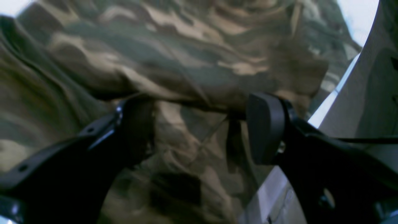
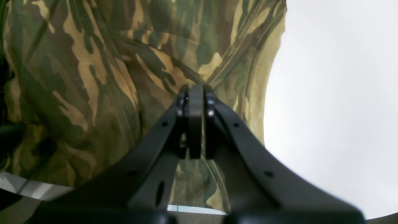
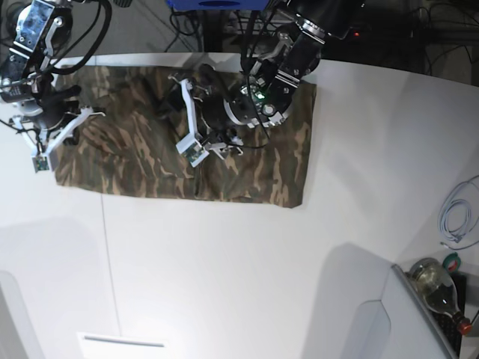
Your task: Layout the t-shirt on the table in an organized manner, then fold the t-shirt properly
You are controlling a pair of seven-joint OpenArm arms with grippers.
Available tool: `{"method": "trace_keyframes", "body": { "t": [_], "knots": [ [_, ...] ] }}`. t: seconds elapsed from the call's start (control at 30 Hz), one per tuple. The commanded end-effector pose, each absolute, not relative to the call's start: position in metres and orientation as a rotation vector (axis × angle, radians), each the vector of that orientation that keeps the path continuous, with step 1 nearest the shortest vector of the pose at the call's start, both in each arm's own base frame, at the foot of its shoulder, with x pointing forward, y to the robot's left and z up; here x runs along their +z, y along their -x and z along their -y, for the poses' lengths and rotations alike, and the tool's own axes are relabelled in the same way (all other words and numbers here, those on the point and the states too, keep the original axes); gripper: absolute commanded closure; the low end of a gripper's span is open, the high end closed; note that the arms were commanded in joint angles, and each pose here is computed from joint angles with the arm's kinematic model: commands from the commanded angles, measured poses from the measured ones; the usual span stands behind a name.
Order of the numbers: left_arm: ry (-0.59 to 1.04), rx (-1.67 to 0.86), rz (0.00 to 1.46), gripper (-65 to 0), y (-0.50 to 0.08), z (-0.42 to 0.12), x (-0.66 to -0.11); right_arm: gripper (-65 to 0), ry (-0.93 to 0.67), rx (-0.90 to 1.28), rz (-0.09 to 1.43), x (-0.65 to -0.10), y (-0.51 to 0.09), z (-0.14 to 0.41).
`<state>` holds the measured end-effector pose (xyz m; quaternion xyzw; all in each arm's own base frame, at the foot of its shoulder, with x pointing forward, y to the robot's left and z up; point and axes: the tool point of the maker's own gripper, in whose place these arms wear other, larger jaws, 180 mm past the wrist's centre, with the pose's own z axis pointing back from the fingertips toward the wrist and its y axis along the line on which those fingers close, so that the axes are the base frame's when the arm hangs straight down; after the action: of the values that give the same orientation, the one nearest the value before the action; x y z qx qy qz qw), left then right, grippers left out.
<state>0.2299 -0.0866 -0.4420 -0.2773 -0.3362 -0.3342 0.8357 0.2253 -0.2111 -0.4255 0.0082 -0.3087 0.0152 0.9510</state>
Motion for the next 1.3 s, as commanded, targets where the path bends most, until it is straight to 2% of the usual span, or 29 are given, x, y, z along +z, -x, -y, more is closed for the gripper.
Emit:
{"method": "trace_keyframes", "body": {
  "t": [0.0, 0.1, 0.17, 0.2, 0.3, 0.33, 0.43, 0.73, 0.9, 1.13, 1.27],
  "knots": [
    [0.604, -0.694, 0.773, -45.6, -0.237, 0.084, -0.426, -0.8, -0.012, 0.033, 0.675, -0.415, -0.235, 0.213],
    [0.569, -0.667, 0.833, -45.1, -0.24, 0.061, -0.408, -0.8, -0.013, 0.035, 0.681, -0.414, -0.235, 0.213],
    [0.52, -0.659, 0.862, -39.2, -0.242, 0.037, -0.402, -0.8, -0.012, 0.035, 0.682, -0.414, -0.236, 0.213],
    [0.49, -0.646, 0.863, -32.1, -0.244, 0.022, -0.404, -0.8, -0.013, 0.038, 0.683, -0.413, -0.236, 0.212],
    [0.402, -0.583, 0.836, -4.1, -0.251, -0.025, -0.418, -0.8, -0.014, 0.041, 0.694, -0.411, -0.24, 0.212],
    [0.377, -0.562, 0.824, 0.0, -0.253, -0.038, -0.424, -0.8, -0.022, 0.054, 0.698, -0.41, -0.243, 0.207],
    [0.331, -0.515, 0.787, 0.0, -0.252, -0.065, -0.438, -0.8, -0.053, 0.103, 0.705, -0.409, -0.25, 0.188],
    [0.301, -0.476, 0.68, 0.0, -0.229, -0.09, -0.474, -0.8, -0.093, 0.13, 0.715, -0.408, -0.256, 0.167],
    [0.319, -0.449, 0.732, 0.0, -0.225, -0.099, -0.478, -0.8, -0.104, 0.15, 0.734, -0.403, -0.265, 0.159],
    [0.333, -0.486, 0.82, 0.0, -0.23, -0.086, -0.445, -0.8, -0.232, 0.384, 0.777, -0.388, -0.285, 0.073],
    [0.321, -0.495, 0.793, 0.0, -0.215, -0.092, -0.449, -0.8, -0.309, 0.544, 0.818, -0.371, -0.299, 0.016]
  ]
}}
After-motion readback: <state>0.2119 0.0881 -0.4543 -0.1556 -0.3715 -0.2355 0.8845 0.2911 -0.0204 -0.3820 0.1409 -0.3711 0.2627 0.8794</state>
